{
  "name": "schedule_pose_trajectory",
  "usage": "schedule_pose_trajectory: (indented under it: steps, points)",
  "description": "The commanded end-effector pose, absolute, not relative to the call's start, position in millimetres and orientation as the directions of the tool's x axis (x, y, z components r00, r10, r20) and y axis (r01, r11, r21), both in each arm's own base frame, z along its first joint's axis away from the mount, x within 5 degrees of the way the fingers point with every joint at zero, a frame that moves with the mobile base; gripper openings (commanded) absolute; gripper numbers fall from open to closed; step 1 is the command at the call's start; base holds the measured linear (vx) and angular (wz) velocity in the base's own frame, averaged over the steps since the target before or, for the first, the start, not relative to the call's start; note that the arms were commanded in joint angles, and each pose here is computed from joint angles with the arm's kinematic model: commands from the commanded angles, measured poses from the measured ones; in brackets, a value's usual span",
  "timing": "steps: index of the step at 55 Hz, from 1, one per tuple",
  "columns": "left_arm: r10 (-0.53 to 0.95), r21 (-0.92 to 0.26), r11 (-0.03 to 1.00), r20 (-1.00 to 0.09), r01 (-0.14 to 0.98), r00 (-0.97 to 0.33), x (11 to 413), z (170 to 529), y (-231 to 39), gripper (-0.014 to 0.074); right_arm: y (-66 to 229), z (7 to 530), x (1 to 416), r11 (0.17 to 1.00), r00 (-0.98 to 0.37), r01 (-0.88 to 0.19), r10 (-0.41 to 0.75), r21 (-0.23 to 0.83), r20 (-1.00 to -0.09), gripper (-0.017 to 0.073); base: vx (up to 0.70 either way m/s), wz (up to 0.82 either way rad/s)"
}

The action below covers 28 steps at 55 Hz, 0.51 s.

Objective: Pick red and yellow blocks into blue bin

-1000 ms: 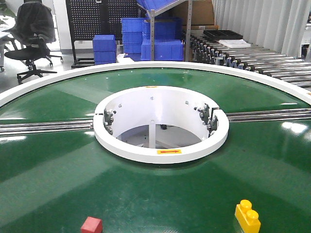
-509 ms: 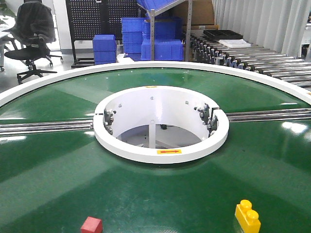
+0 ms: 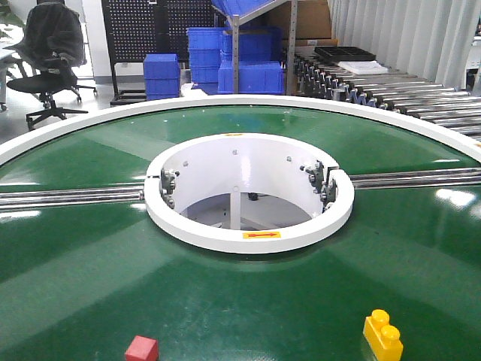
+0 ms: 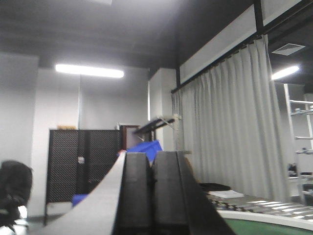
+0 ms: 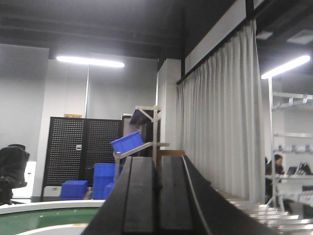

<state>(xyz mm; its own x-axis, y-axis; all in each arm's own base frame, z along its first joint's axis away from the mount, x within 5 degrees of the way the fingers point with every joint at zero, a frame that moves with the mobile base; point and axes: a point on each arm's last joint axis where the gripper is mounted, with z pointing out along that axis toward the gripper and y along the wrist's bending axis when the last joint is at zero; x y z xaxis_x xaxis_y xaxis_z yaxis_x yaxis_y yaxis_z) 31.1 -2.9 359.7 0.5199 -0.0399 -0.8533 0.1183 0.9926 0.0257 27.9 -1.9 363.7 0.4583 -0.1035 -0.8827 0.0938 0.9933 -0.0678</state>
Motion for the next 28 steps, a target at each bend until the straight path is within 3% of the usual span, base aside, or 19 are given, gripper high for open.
schedule_pose_trajectory:
  steps: [1,12,20,28]
  points:
    - [0.015,0.071,0.994,-0.827,0.079,0.561,43,411,-4,0.0002,-3,408,45,0.984,0.441,0.126,-0.17,-0.126,-0.881,-0.001,0.0,0.0]
    - [0.059,0.104,0.99,-0.91,0.09,0.411,129,454,-19,0.0002,-4,452,106,0.987,0.385,0.094,-0.159,-0.133,-0.909,-0.001,0.0,0.0]
    - [0.076,0.112,0.988,-0.95,0.104,0.301,178,443,-27,0.0002,3,440,146,0.991,0.304,0.027,-0.136,-0.134,-0.943,-0.001,0.0,0.0]
    - [0.086,0.116,0.986,-0.968,0.116,0.235,201,429,-32,0.0002,8,429,164,0.99,0.23,-0.011,-0.132,-0.138,-0.964,-0.0006,0.0,0.0]
